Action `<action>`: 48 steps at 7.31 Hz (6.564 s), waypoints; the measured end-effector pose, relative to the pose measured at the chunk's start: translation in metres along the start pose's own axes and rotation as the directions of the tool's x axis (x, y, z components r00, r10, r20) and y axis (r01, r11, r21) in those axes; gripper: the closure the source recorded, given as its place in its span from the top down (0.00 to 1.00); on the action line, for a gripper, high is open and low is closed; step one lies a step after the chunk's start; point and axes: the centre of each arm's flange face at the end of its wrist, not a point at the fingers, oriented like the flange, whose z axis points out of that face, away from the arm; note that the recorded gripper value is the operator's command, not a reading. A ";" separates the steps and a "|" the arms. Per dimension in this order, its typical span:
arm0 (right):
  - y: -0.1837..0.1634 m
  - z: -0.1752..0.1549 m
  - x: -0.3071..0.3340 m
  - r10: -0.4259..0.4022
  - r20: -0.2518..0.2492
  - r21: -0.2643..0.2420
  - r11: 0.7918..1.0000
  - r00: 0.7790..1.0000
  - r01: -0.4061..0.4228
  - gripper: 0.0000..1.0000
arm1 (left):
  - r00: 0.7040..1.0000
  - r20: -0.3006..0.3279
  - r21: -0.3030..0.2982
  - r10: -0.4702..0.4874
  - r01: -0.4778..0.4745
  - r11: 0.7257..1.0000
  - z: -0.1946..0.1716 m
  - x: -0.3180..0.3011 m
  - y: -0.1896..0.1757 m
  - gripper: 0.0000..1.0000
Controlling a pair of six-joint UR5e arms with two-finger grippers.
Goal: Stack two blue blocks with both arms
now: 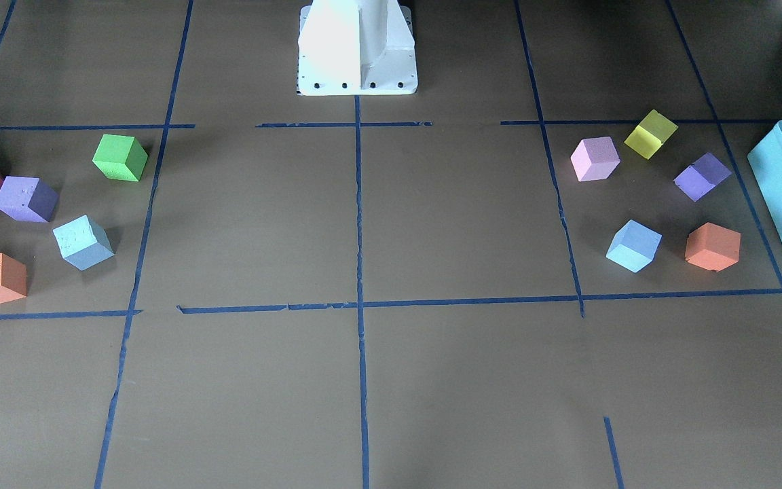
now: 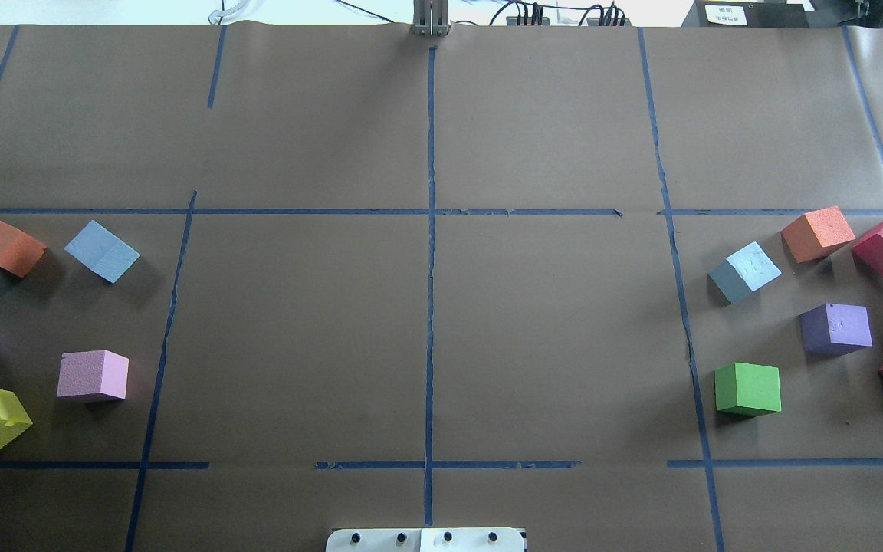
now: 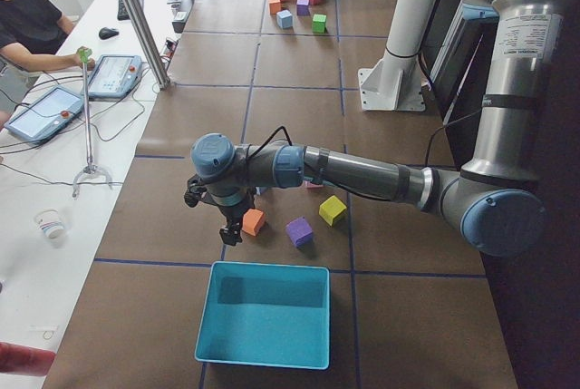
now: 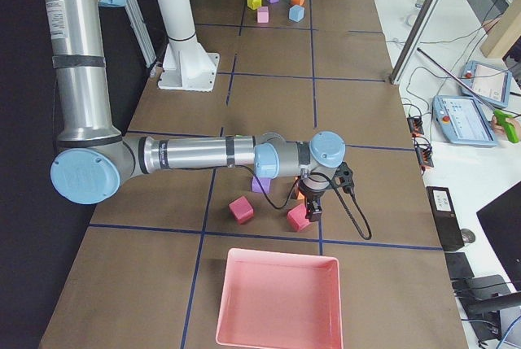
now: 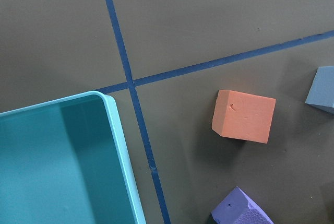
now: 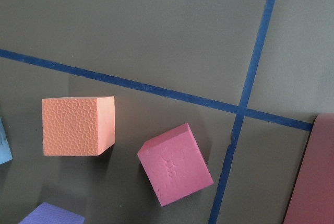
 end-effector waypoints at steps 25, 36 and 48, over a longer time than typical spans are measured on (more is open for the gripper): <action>0.012 0.152 -0.260 -0.222 -0.032 0.139 0.965 0.975 0.224 0.00 | 0.992 -0.107 0.013 0.066 -0.065 0.998 0.008 0.048 0.016 1.00; -0.078 0.163 -0.717 0.377 0.136 0.170 0.902 0.916 -0.396 0.30 | 0.992 -0.102 -0.012 0.077 -0.079 0.997 0.020 0.051 0.013 1.00; -0.035 -0.010 -0.529 0.341 0.292 0.173 0.900 0.894 -0.400 1.00 | 0.999 -0.033 -0.012 0.026 -0.027 1.000 0.101 0.153 -0.094 0.99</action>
